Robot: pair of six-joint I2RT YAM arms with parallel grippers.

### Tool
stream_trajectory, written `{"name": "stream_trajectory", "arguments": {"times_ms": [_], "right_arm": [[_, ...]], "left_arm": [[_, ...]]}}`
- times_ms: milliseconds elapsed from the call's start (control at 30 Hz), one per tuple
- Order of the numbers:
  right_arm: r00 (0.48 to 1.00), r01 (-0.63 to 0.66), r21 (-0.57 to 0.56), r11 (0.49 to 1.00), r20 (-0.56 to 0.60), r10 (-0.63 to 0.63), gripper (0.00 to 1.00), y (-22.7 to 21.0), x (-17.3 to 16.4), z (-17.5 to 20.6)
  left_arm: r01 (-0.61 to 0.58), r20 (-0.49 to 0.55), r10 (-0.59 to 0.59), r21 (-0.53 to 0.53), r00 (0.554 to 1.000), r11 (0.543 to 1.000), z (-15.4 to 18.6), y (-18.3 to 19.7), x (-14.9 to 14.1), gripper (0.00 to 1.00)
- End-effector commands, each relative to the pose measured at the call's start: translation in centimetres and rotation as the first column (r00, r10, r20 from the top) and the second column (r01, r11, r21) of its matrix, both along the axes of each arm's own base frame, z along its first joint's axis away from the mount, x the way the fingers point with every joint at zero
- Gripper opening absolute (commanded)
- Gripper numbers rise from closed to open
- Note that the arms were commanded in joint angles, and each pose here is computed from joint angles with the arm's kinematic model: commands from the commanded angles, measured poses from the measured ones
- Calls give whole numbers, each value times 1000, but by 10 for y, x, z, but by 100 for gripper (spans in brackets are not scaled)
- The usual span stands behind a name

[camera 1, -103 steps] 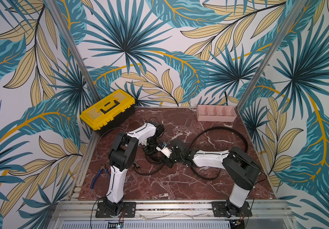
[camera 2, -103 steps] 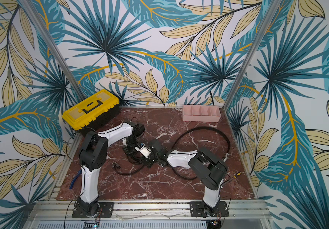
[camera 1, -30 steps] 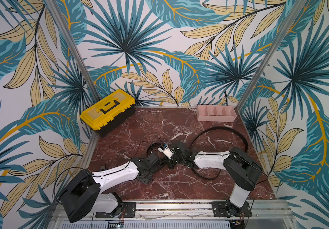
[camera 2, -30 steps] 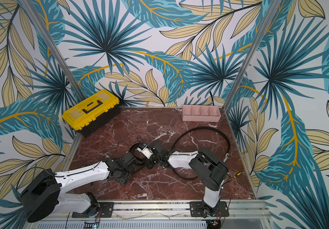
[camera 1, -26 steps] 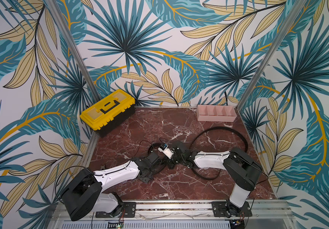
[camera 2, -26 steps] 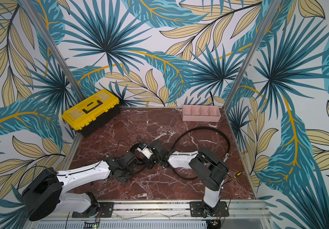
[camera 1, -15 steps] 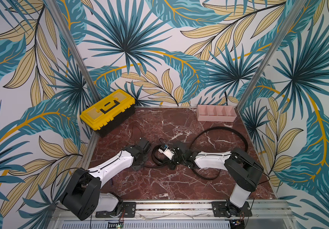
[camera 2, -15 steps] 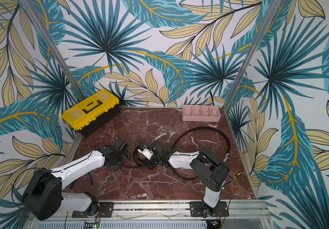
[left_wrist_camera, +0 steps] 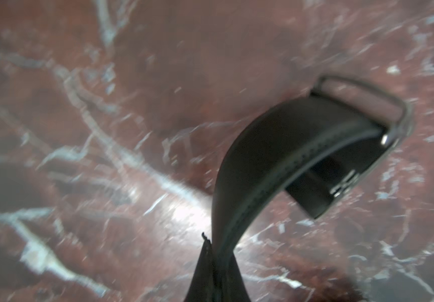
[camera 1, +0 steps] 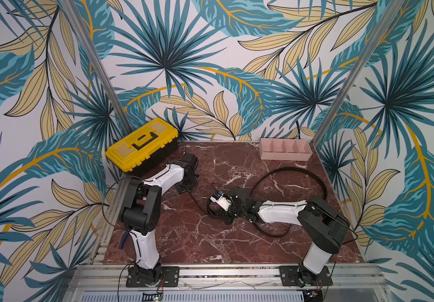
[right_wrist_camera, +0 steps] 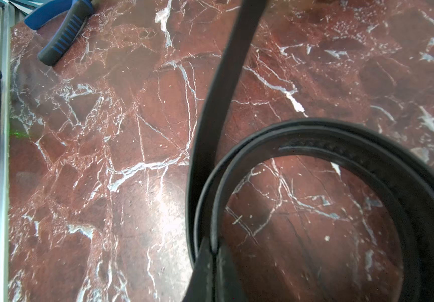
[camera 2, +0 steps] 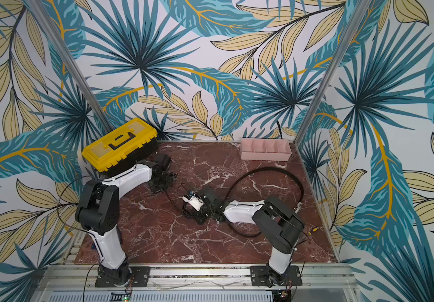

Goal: Place the belts into the storage roll
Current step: Roll the belt at the center of the board.

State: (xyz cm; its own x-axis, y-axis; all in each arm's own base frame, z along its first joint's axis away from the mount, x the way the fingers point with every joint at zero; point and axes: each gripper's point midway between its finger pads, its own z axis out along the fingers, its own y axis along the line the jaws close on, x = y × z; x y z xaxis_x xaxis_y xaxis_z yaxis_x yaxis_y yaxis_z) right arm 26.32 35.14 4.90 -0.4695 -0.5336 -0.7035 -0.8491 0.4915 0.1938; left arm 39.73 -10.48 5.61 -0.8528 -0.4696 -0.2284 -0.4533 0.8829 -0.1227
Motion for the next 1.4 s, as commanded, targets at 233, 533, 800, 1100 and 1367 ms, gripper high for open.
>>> {"name": "stream_trajectory", "arguments": {"times_ms": [233,533,800,1100,1367], "right_arm": [[991,-104,-100,990,-97,95,0,-9,-40,-19],[977,-207,-158,966,-94,193,0,-2,-60,-8],[955,-289,-223,931,-131,265,0,-5,-77,-11],[933,-360,-269,893,-116,341,1,-1,-88,-20],[911,-409,-270,872,-65,407,1,21,-82,-22]], "left_arm": [[226,94,-221,-47,971,973,-4,-44,41,0],[428,158,-416,-57,896,902,11,-66,66,0],[604,174,-591,-34,788,796,14,-92,74,0],[745,223,-722,-36,655,666,16,-146,79,0],[883,191,-864,-44,467,467,18,-181,50,0]]}}
